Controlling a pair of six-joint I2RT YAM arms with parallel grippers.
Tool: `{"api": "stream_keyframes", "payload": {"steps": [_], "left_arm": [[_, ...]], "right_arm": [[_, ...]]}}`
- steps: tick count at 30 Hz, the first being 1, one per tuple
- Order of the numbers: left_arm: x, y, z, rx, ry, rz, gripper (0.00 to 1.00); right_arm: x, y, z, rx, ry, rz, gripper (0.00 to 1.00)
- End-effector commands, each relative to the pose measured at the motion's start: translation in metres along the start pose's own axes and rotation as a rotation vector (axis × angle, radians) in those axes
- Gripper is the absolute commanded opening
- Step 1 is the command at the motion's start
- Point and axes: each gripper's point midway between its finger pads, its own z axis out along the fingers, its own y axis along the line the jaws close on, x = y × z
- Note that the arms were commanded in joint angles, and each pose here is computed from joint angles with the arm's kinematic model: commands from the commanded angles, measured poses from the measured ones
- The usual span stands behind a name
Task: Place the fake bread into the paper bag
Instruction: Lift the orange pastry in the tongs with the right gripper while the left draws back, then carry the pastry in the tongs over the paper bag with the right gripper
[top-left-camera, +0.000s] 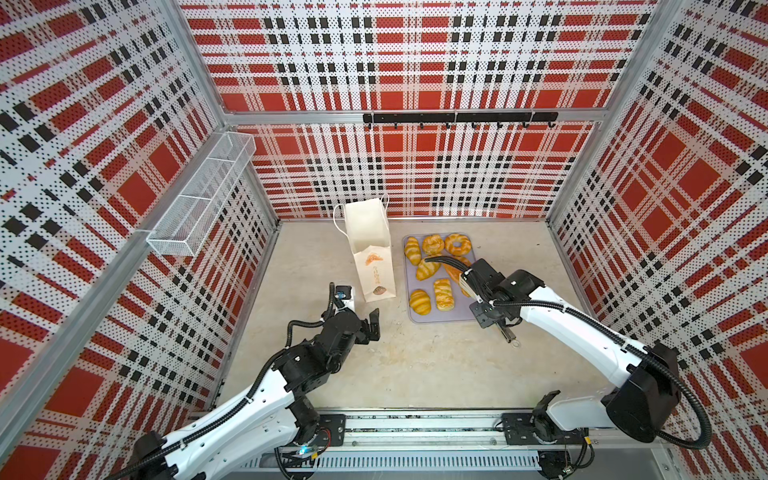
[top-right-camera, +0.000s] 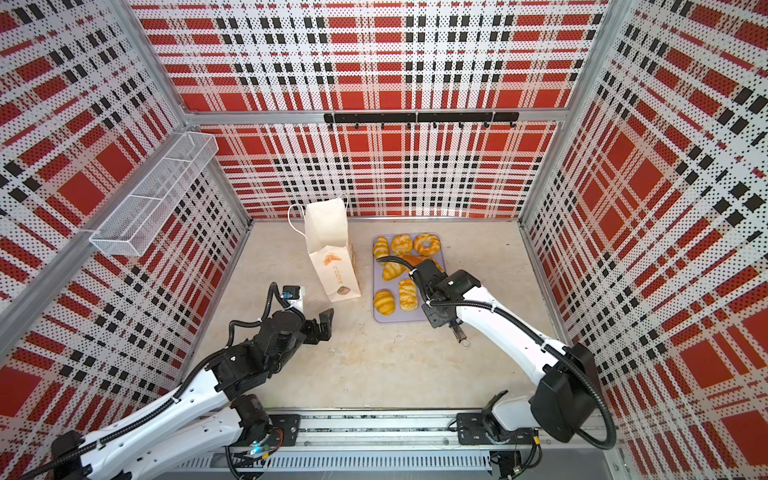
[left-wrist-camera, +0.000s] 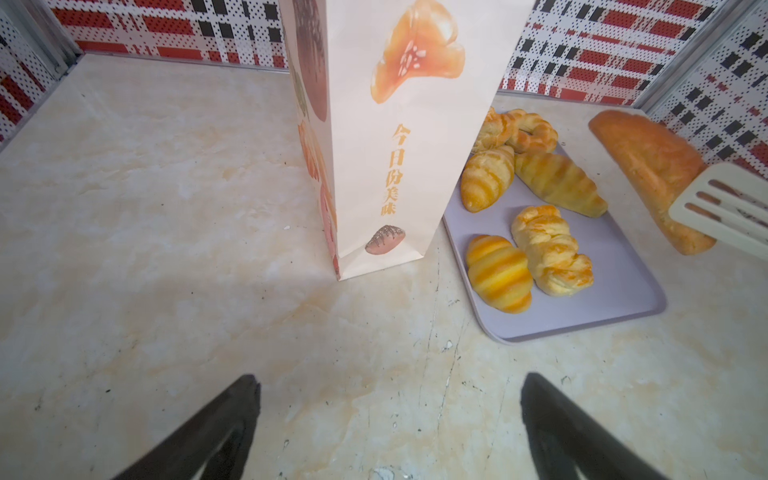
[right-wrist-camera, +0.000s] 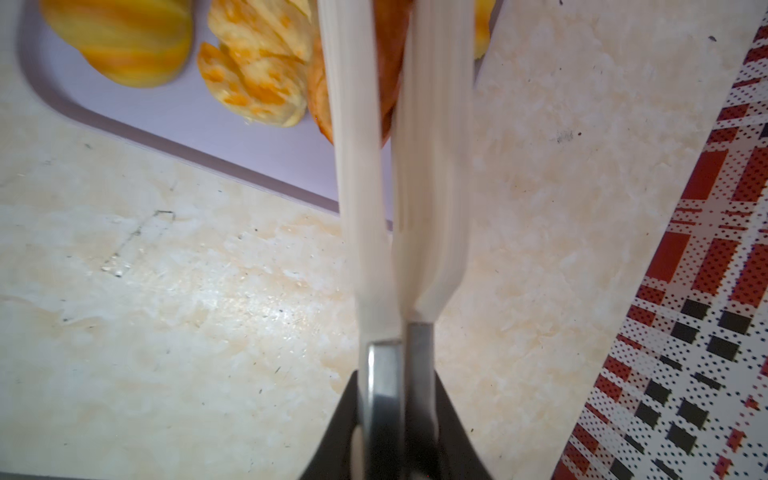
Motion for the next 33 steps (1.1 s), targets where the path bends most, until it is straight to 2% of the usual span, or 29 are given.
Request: {"api": "stream_keyframes", "payload": {"steps": [1,10,18,33], "left_arm": [[0.005,0.006,0.006,-0.011,0.012,-0.067,1.00],[0.019,0.020,0.017,-0.016,0.060,-0.165,1.00],[0.031,0.028,0.026,-0.034,0.107,-0.200,1.00],[0.052,0.034,0.046,-0.058,0.196,-0.240,1.00]], "right_arm": [[-0.033,0.003,-0.032,-0.081,-0.162,0.031,0.16],[-0.066,0.013,-0.072,-0.180,-0.296,0.028,0.16],[-0.098,0.037,-0.110,-0.298,-0.419,-0.002,0.16],[-0.147,0.085,-0.168,-0.443,-0.573,-0.108,0.16]]}}
